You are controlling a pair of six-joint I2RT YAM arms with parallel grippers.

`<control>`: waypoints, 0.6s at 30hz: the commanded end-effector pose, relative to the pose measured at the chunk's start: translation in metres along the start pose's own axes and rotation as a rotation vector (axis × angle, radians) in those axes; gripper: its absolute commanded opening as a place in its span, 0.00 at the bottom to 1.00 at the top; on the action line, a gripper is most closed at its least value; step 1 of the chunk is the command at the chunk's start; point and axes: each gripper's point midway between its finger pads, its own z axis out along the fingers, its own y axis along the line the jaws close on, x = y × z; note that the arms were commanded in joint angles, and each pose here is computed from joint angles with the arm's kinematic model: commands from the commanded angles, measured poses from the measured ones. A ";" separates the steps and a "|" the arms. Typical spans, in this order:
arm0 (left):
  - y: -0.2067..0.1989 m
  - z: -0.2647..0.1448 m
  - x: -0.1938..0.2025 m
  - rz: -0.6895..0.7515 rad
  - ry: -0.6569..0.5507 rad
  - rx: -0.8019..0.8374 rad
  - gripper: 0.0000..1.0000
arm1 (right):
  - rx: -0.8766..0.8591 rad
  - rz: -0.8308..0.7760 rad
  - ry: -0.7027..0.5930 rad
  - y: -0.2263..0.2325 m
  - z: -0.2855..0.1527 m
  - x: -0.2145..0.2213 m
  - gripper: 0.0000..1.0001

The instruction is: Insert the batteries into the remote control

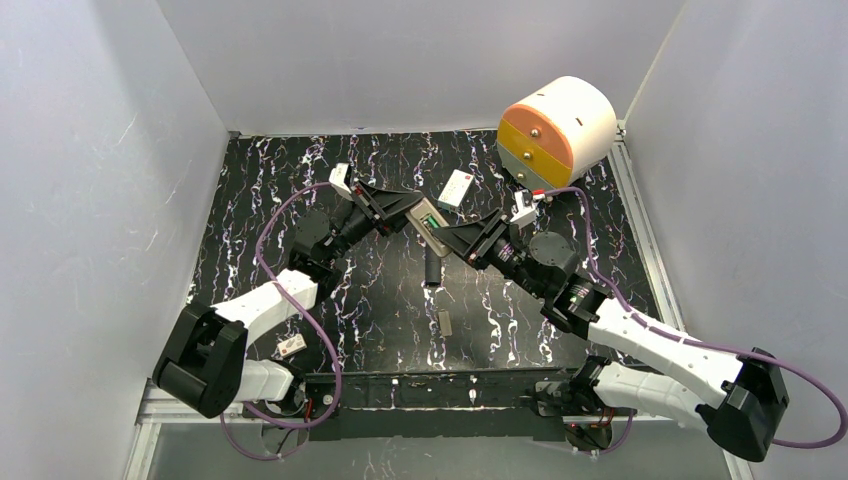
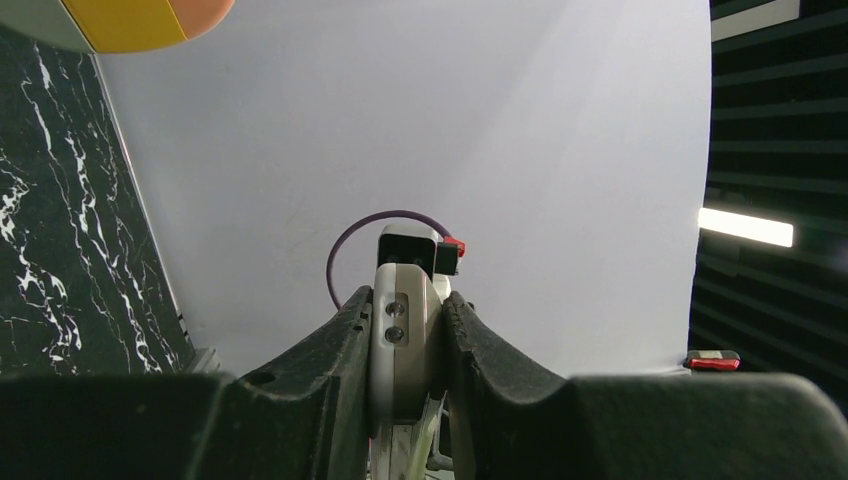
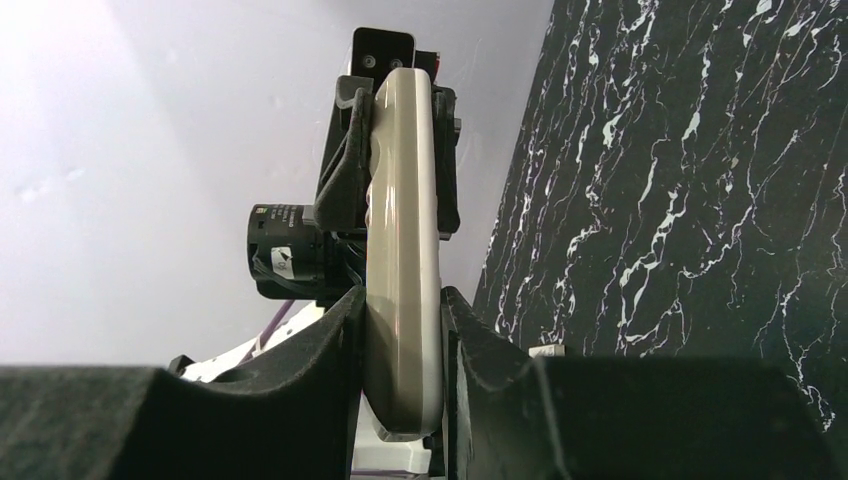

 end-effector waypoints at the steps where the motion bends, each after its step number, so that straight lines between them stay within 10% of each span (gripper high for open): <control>1: -0.011 -0.003 -0.001 0.044 -0.004 0.024 0.00 | -0.041 -0.046 -0.001 0.019 0.002 -0.005 0.31; 5: -0.015 -0.004 0.000 0.059 0.000 0.030 0.00 | -0.012 -0.074 0.002 0.010 0.003 -0.004 0.33; 11: -0.015 -0.007 0.003 0.161 0.027 0.009 0.00 | -0.029 -0.106 -0.052 0.021 -0.006 -0.018 0.79; 18: -0.020 -0.012 0.016 0.296 0.116 -0.016 0.00 | -0.077 -0.274 0.031 0.033 -0.006 -0.007 0.81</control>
